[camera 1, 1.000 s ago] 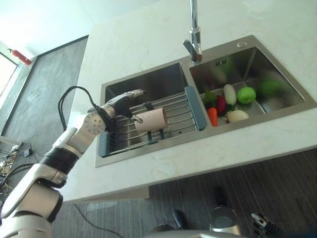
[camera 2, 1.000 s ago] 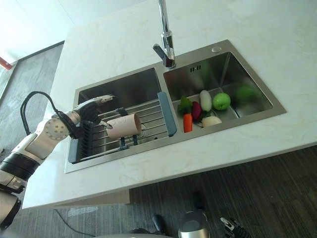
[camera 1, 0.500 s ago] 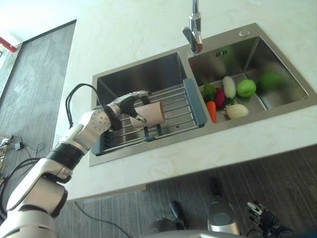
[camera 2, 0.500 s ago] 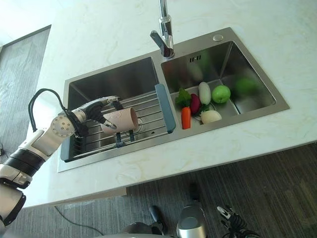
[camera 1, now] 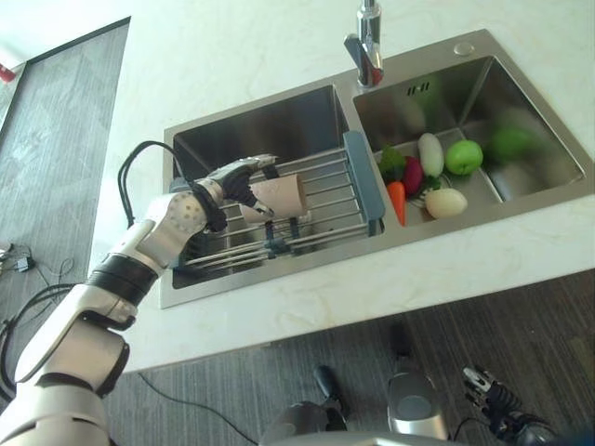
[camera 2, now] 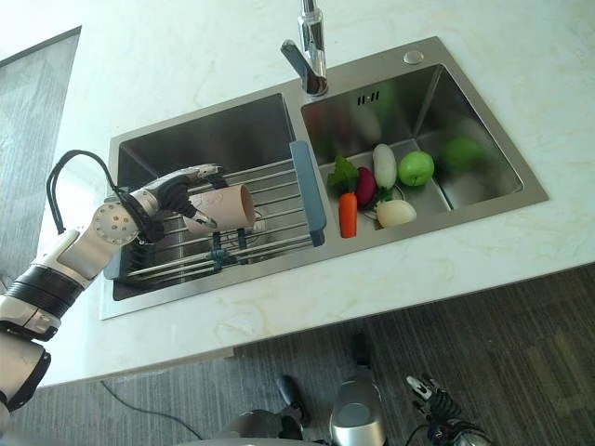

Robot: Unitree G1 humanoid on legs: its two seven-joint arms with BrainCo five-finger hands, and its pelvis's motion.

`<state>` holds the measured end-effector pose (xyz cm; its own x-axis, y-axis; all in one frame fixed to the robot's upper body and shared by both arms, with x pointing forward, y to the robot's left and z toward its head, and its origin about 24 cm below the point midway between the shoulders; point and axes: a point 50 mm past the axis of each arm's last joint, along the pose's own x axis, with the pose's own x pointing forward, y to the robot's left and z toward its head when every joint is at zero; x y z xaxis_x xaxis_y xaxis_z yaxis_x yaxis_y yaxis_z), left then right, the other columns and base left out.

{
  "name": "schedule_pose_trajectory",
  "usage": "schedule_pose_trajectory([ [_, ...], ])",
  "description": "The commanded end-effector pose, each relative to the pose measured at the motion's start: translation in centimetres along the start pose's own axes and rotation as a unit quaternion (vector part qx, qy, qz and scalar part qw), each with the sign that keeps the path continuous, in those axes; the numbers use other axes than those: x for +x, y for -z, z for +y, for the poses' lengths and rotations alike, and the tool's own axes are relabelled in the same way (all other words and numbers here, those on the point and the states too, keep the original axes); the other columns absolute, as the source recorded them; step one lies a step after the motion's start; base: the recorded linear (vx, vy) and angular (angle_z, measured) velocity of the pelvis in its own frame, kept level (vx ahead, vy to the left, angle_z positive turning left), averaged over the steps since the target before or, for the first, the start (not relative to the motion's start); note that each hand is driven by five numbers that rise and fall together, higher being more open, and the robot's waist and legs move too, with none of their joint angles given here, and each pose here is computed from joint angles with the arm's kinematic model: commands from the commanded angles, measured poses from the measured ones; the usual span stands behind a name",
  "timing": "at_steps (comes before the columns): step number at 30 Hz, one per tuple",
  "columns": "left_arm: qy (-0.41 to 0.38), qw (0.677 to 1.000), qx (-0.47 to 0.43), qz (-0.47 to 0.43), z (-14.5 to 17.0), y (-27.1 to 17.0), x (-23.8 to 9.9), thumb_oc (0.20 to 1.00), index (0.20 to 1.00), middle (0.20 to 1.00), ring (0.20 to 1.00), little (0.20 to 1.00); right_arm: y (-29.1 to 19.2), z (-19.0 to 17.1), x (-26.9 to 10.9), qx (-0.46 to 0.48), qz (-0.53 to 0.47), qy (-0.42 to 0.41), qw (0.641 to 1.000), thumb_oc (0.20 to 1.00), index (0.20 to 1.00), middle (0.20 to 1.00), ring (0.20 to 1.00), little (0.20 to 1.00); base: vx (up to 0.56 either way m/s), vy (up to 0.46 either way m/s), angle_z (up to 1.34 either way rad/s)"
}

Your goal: Place the dishes in the dishwasher.

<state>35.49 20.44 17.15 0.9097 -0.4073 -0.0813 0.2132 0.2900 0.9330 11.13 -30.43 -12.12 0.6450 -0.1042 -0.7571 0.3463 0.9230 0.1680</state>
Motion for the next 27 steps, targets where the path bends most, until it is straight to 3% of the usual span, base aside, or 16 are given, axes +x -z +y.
schedule_pose_trajectory([
  [1, -0.018, 0.999, 0.033, 0.038, 1.0, 1.7, -0.8, 1.000, 1.000, 1.000, 1.000, 1.000, 0.9, 0.9, 0.2, 0.013, 0.009, -0.011, 1.000, 1.000, 1.000, 1.000, 1.000, 1.000, 0.00, 0.000, 0.00],
  [27, -0.014, 0.995, 0.050, 0.079, -2.0, 3.4, -1.2, 1.000, 1.000, 1.000, 1.000, 1.000, 0.3, 1.7, 0.7, 0.020, -0.007, -0.022, 1.000, 1.000, 1.000, 1.000, 1.000, 1.000, 0.00, 0.000, 0.00],
])
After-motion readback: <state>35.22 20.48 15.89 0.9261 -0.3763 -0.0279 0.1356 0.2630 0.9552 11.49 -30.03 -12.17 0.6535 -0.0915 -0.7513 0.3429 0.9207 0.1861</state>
